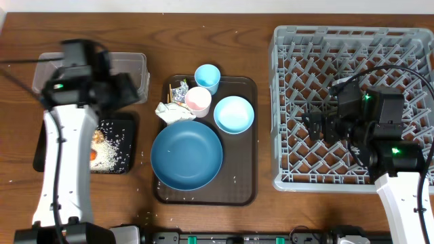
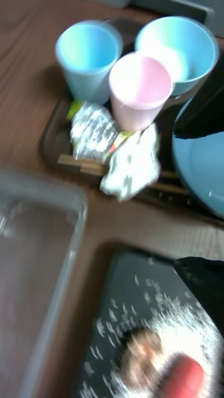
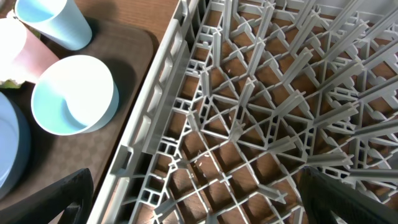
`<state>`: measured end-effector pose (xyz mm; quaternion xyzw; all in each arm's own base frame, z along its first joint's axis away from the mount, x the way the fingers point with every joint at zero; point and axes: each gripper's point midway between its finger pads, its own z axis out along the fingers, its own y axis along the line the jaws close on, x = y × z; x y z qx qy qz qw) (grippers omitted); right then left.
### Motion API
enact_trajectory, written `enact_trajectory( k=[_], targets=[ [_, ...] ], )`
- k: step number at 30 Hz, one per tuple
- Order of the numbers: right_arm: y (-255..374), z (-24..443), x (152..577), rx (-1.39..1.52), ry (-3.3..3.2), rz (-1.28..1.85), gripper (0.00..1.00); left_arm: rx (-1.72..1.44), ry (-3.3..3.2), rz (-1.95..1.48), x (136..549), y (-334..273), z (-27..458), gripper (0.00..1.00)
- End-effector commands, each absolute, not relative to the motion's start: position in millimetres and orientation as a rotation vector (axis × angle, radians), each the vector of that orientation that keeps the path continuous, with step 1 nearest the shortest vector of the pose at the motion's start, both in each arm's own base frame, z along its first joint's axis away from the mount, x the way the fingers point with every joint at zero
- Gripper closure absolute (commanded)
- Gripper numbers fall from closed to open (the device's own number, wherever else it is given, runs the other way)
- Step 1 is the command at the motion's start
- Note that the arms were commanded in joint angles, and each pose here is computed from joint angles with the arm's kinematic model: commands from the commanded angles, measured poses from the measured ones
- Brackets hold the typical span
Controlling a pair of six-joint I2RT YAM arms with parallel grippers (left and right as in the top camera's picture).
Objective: Sort waste into correct bins and load items into the dishwasher rack
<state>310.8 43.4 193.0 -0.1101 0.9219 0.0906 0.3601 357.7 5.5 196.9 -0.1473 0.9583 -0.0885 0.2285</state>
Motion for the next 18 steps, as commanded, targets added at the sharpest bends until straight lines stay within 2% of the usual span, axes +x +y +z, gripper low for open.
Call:
enact_trajectory(
  k=[1, 8, 18],
  targets=[
    [47, 198, 312, -0.286, 2.367, 0.240, 0.01, -0.119, 2.632, -0.243, 371, -33, 197, 0.34],
    [47, 198, 312, -0.286, 2.367, 0.240, 0.01, 0.118, 2.526, -0.292, 404, -100, 195, 0.30],
    [47, 198, 312, -0.286, 2.367, 0.240, 0.01, 0.292, 2.625, -0.281, 413, -152, 132, 0.30]
  ],
)
